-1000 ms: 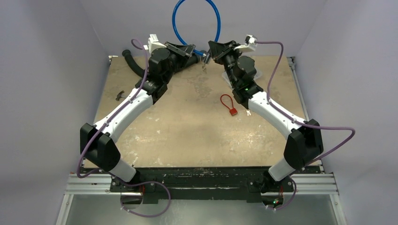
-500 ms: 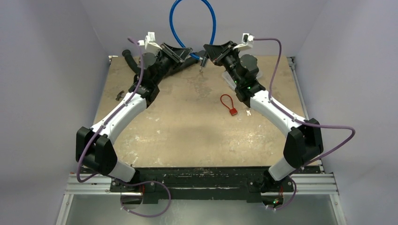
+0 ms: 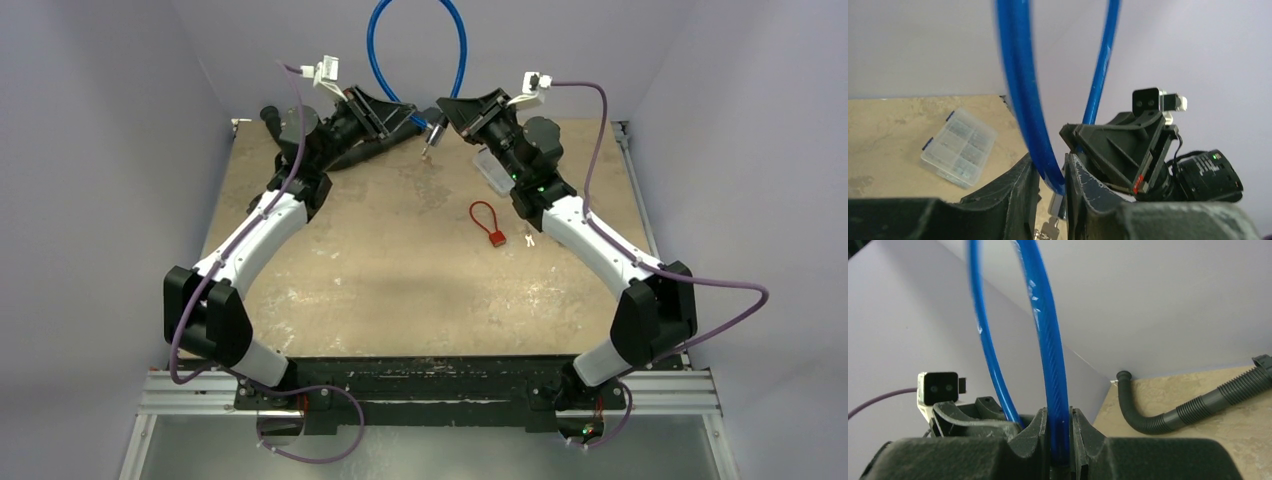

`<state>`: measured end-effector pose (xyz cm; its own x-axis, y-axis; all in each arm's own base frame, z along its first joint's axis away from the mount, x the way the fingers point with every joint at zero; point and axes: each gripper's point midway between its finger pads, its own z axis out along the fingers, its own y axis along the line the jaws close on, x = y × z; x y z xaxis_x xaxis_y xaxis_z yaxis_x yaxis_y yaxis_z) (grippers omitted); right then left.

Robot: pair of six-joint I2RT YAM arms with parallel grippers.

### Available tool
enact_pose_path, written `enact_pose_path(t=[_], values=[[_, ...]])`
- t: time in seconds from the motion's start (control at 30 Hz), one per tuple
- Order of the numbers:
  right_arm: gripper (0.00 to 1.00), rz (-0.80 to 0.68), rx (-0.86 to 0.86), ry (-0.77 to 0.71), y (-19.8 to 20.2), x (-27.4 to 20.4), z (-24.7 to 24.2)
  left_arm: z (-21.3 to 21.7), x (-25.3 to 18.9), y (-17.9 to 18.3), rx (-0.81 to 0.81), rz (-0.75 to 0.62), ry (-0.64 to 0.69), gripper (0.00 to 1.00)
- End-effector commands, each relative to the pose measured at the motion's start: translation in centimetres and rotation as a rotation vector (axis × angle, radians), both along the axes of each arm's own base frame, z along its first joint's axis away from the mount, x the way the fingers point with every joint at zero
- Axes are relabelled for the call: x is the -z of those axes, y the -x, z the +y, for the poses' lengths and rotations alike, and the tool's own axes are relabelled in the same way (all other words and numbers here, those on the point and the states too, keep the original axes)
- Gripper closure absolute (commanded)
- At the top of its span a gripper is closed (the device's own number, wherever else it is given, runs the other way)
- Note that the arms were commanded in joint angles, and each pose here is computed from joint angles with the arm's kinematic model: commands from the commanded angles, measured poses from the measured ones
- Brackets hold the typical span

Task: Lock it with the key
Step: Lock the lock.

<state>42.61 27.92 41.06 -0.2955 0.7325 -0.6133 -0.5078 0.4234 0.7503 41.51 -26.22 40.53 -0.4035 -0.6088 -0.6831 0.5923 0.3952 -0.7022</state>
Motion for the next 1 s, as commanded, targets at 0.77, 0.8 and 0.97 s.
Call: enact_pose_path(t=[0.77,0.8,0.97], values=[[1.00,-0.160,0.047,-0.173,2.1,-8.5,-4.4,-1.3,-0.2,6.6,0.337,-0.444,-0.265,0.41],[1.00,-0.161,0.046,-0.171,2.0,-8.4,-4.3,-1.4,0.0,6.8,0.347,-0.451,-0.271,0.42],[1.00,-0.167,0.042,-0.166,2.2,-8.4,-4.3,-1.8,0.6,6.6,0.361,-0.452,-0.276,0.45]])
